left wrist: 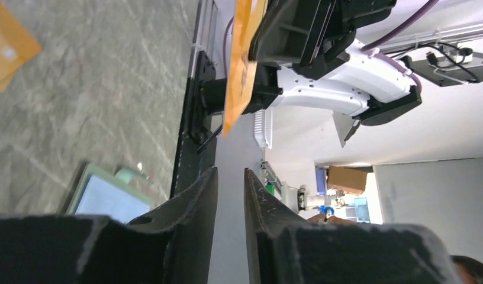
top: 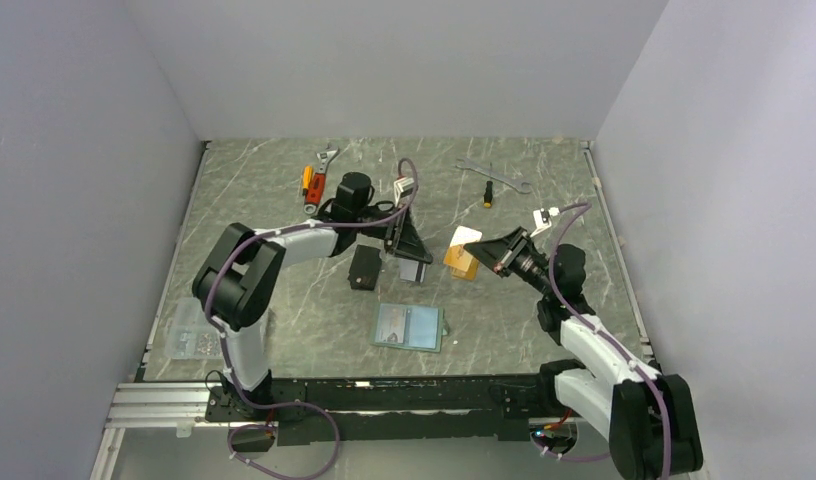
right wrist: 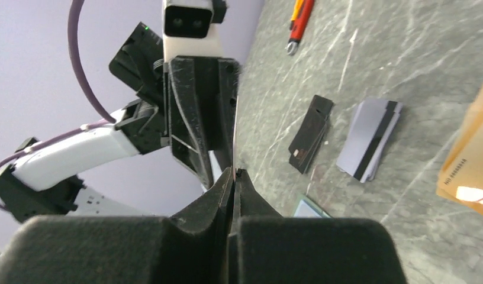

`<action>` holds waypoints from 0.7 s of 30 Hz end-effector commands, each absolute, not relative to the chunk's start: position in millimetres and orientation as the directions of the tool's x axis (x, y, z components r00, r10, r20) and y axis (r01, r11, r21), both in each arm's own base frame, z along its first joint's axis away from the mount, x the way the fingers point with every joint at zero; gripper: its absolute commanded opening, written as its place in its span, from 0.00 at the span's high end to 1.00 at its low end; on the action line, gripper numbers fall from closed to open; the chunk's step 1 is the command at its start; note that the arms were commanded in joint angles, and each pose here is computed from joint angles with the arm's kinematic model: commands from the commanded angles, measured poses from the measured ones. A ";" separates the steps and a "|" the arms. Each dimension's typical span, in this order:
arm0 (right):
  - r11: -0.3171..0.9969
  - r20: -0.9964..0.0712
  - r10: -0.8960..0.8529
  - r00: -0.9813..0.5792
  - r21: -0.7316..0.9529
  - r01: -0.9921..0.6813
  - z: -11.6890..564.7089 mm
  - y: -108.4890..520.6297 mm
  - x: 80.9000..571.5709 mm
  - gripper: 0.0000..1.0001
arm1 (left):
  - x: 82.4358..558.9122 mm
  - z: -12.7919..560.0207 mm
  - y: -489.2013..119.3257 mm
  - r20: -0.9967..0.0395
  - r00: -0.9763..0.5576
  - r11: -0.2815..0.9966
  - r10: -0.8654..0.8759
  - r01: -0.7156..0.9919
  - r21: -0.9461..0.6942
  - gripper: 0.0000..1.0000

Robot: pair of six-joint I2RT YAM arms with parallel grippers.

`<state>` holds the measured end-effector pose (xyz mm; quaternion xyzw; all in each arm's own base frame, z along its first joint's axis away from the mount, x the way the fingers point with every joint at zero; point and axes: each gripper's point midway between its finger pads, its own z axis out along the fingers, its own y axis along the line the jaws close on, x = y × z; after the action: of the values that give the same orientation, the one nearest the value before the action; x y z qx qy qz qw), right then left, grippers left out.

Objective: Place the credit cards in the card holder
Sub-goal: Turn over the card slot in the card holder.

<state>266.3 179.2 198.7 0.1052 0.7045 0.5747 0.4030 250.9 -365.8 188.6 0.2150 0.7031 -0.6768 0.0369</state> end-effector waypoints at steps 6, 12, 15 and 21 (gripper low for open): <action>0.447 -0.458 0.560 -0.691 0.869 -0.214 166.6 172.1 250.4 1.00 | 225.4 145.1 -308.4 -0.414 -0.835 0.166 0.361 0.495 -0.853 0.61; 0.587 -0.479 0.402 -0.781 0.789 -0.182 131.2 204.5 212.3 1.00 | 227.6 83.8 -271.3 -0.456 -0.739 0.378 0.497 0.657 -0.652 0.59; 0.663 -0.469 0.330 -0.819 0.733 -0.152 105.7 210.6 195.6 1.00 | 224.5 65.6 -258.6 -0.459 -0.692 0.423 0.558 0.712 -0.560 0.58; 0.728 -0.454 0.266 -0.850 0.673 -0.132 78.3 210.2 177.8 1.00 | 210.7 44.9 -254.5 -0.444 -0.592 0.439 0.673 0.802 -0.404 0.59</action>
<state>174.4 220.4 89.5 0.0342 0.8720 0.4135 0.2596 214.9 -263.4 52.2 0.3669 0.8484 -0.3729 0.0817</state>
